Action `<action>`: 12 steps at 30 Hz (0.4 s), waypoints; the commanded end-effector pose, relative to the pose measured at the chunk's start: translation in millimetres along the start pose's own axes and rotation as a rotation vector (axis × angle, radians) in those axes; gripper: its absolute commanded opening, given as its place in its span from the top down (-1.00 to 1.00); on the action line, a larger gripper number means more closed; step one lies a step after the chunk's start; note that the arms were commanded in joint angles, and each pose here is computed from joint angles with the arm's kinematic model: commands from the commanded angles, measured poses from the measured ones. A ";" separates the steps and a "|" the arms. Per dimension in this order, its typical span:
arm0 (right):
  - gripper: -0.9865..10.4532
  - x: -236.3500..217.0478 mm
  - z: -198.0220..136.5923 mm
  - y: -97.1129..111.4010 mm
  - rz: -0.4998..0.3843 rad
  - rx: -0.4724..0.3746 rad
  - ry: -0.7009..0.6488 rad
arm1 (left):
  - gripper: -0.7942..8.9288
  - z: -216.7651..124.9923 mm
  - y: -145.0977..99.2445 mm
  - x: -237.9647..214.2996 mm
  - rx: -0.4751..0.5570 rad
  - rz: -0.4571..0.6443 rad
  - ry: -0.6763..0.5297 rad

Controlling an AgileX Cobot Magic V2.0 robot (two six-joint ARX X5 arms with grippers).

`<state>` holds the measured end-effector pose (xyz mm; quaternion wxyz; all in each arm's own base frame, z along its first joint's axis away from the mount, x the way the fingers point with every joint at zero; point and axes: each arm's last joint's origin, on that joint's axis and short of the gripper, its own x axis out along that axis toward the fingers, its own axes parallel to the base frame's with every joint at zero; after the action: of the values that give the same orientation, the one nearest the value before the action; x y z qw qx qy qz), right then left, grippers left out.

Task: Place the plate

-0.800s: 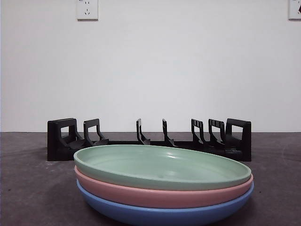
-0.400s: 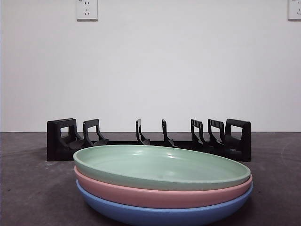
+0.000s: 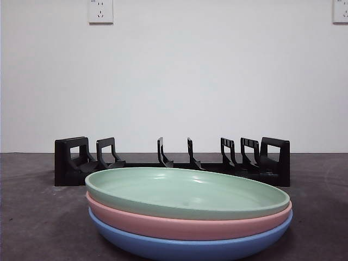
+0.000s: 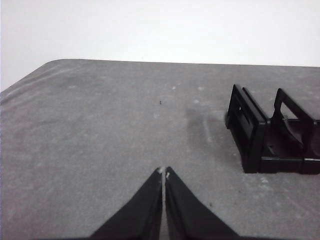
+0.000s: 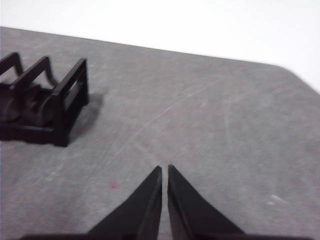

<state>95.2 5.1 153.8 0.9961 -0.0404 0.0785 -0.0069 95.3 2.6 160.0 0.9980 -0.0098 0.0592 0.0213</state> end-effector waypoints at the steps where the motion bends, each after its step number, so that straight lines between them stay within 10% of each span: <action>1: 0.80 1.0 -2.8 0.0 -0.001 0.026 0.004 | 0.82 -4.1 -0.2 1.4 -0.007 -0.004 0.004; 12: 0.80 0.9 -1.4 -0.2 -0.005 0.038 -0.009 | 0.82 -4.1 -0.2 1.3 -0.007 -0.004 0.003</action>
<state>95.3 4.9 154.1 0.9967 -0.0293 0.0758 -0.0090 95.3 2.6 160.0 0.9980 -0.0098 0.0592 0.0213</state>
